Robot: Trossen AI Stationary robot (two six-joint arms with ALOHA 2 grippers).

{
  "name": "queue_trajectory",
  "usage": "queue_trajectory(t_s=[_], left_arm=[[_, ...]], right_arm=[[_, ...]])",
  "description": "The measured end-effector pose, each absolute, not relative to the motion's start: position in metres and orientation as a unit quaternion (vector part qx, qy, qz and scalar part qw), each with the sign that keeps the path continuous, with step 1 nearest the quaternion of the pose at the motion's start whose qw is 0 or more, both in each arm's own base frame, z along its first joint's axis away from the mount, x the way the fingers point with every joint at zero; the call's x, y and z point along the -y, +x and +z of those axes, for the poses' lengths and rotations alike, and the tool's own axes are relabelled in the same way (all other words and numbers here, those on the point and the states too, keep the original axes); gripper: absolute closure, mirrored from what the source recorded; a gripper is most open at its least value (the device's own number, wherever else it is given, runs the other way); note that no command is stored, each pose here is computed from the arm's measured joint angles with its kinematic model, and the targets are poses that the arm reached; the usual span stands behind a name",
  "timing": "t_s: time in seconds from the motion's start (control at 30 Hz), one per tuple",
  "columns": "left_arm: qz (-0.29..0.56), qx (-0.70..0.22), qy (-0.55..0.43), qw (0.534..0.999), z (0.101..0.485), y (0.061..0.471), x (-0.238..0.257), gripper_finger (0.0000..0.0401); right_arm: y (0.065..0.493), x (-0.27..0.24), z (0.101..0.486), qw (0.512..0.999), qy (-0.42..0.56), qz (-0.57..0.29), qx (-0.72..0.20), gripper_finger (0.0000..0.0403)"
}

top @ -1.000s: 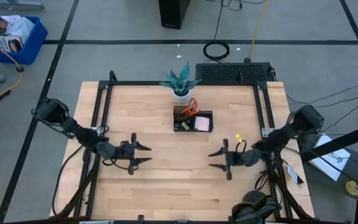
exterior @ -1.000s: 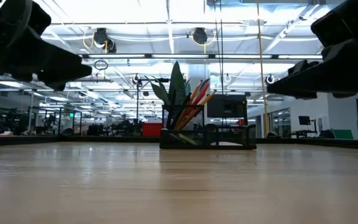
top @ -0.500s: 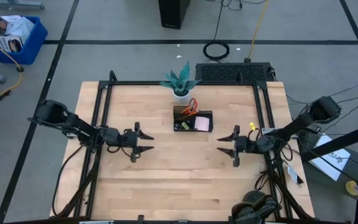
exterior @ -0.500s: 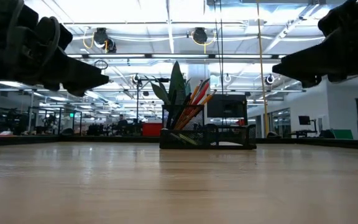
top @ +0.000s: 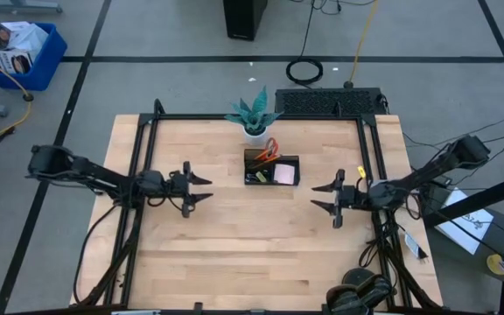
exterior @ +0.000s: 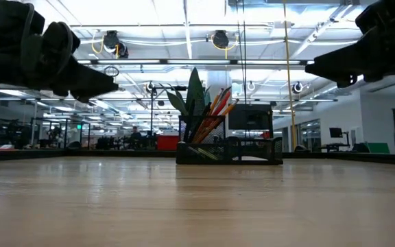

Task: Pick and place office supplies into organizer
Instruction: Return to Home Position

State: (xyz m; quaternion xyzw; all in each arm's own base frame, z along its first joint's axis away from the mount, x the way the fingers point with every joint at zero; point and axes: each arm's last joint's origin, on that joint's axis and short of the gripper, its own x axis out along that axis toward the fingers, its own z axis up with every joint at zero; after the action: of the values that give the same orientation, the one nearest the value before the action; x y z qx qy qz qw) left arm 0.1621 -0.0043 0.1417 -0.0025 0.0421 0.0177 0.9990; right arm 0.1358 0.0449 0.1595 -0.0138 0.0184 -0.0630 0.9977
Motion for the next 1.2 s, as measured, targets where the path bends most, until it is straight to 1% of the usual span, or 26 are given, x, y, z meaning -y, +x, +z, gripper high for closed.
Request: queue_trajectory(t_s=[0.27,0.53,0.73,0.9,1.07,1.2], left_arm=[[0.020,-0.040,-0.001,0.999,0.154,0.145,0.001,0.0205],[0.012,-0.016,-0.001,1.000,0.165,0.128,0.002,0.0205],[0.009,-0.034,-0.001,0.999,0.162,0.119,0.003,0.0205],[0.009,-0.028,0.000,1.000,0.163,0.111,0.002,0.0205],[0.019,-0.041,0.008,0.999,0.160,0.105,0.001,0.0205],[0.006,-0.024,0.019,1.000,0.163,0.102,0.002,0.0205]], right_arm=[[0.121,-0.038,0.169,0.998,-0.001,-0.064,0.002,0.0233],[0.109,-0.033,0.168,0.998,0.005,-0.064,-0.011,0.0234],[0.101,-0.029,0.168,0.998,-0.001,-0.066,-0.009,0.0230],[0.096,-0.024,0.167,0.993,0.010,-0.114,-0.006,0.0230],[0.094,-0.023,0.170,0.994,0.006,-0.112,0.007,0.0230],[0.092,-0.022,0.172,0.993,0.005,-0.113,0.017,0.0231]])
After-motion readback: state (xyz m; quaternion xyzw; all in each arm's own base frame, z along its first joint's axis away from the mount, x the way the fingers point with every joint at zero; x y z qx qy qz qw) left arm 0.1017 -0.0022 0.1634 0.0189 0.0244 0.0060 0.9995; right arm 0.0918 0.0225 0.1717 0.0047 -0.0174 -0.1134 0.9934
